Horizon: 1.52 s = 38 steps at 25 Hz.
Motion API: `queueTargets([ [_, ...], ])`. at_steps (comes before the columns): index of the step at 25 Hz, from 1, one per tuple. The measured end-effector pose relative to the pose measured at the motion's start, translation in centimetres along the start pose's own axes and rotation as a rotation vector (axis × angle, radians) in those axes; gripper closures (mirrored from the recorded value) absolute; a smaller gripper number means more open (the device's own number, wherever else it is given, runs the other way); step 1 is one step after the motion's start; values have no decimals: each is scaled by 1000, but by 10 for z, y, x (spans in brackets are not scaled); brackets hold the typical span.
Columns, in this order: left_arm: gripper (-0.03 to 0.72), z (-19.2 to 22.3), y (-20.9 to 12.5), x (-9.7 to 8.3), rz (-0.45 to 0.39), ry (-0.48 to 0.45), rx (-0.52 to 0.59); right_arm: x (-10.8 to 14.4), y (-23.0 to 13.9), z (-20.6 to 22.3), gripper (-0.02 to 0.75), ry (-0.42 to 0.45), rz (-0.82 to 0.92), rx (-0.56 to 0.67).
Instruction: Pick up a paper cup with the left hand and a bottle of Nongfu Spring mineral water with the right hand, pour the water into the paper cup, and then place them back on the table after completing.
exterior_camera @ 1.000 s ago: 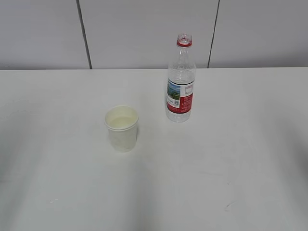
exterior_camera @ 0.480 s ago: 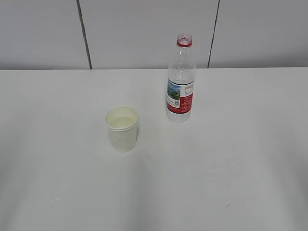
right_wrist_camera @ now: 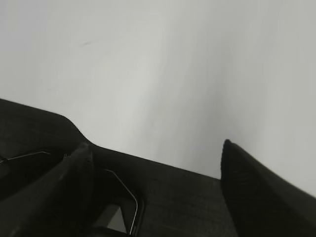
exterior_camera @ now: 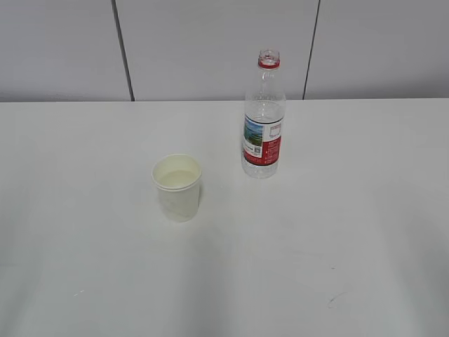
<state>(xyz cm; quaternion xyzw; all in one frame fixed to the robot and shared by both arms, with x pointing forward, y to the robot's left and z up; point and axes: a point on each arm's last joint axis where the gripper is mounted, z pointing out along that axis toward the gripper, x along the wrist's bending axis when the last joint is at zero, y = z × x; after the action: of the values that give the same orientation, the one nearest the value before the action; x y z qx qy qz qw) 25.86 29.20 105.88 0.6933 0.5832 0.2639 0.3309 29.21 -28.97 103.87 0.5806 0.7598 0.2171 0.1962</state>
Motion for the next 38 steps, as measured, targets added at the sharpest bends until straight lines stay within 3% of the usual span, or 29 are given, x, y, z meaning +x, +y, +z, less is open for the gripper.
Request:
queueTargets([
  [9,188,-24,-20,-3,14,3,-204,14,-26,-29,148,-85,-62,-252],
  [15,192,-25,-21,-4,13,0,-218,22,-44,-41,149,-125,-41,-403],
  [22,198,-23,-21,-4,11,-3,-216,22,-47,-42,150,-87,1,-421],
  [29,198,-23,-21,-4,11,-5,-215,11,-50,-42,150,-188,109,-402],
  [38,198,-23,-21,-4,11,-5,-215,3,-52,-43,150,-280,110,-389],
])
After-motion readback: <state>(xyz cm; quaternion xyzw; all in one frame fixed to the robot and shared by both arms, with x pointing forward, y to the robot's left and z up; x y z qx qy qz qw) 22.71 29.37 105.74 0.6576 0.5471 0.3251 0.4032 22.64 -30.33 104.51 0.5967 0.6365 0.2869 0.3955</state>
